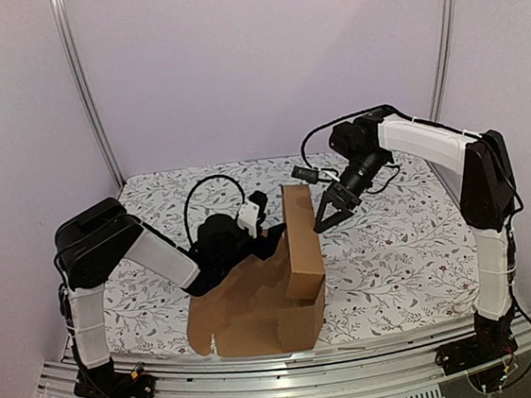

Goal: Fold the paper box

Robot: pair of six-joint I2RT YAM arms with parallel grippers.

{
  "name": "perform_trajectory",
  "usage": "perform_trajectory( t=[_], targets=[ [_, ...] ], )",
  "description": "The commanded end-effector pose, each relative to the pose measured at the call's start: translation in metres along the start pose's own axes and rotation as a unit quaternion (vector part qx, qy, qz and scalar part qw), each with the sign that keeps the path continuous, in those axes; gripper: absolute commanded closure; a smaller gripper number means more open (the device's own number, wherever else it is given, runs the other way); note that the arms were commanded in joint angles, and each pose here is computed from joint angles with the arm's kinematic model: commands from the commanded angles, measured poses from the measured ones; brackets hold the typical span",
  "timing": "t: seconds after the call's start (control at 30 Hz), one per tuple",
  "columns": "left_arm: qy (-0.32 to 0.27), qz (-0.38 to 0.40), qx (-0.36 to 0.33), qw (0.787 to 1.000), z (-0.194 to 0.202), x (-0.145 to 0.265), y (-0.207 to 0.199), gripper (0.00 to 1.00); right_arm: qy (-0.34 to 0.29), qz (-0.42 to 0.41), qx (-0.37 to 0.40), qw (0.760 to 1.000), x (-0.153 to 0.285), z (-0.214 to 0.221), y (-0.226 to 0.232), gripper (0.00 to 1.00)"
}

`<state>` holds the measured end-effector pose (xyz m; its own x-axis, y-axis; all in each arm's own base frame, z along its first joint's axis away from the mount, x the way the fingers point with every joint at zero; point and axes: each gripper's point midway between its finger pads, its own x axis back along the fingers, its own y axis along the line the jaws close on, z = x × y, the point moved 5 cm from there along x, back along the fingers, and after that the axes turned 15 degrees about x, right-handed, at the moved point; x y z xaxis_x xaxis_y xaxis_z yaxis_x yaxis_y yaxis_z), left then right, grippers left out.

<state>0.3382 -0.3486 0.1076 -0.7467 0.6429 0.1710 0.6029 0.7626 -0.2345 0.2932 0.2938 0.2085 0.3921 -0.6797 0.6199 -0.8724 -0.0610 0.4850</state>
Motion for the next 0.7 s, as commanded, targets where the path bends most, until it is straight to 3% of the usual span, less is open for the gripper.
perform_trajectory(
  t=[0.0, 0.67],
  targets=[
    [0.032, 0.054, 0.008, 0.998, 0.009, -0.006, -0.006, 0.39, 0.003, -0.027, -0.013, 1.0, -0.002, 0.0, 0.004, 0.24],
    [0.028, 0.099, 0.046, 0.994, 0.021, 0.013, -0.041, 0.5, 0.019, 0.064, -0.086, 0.994, 0.022, -0.015, -0.029, 0.2]
  ],
)
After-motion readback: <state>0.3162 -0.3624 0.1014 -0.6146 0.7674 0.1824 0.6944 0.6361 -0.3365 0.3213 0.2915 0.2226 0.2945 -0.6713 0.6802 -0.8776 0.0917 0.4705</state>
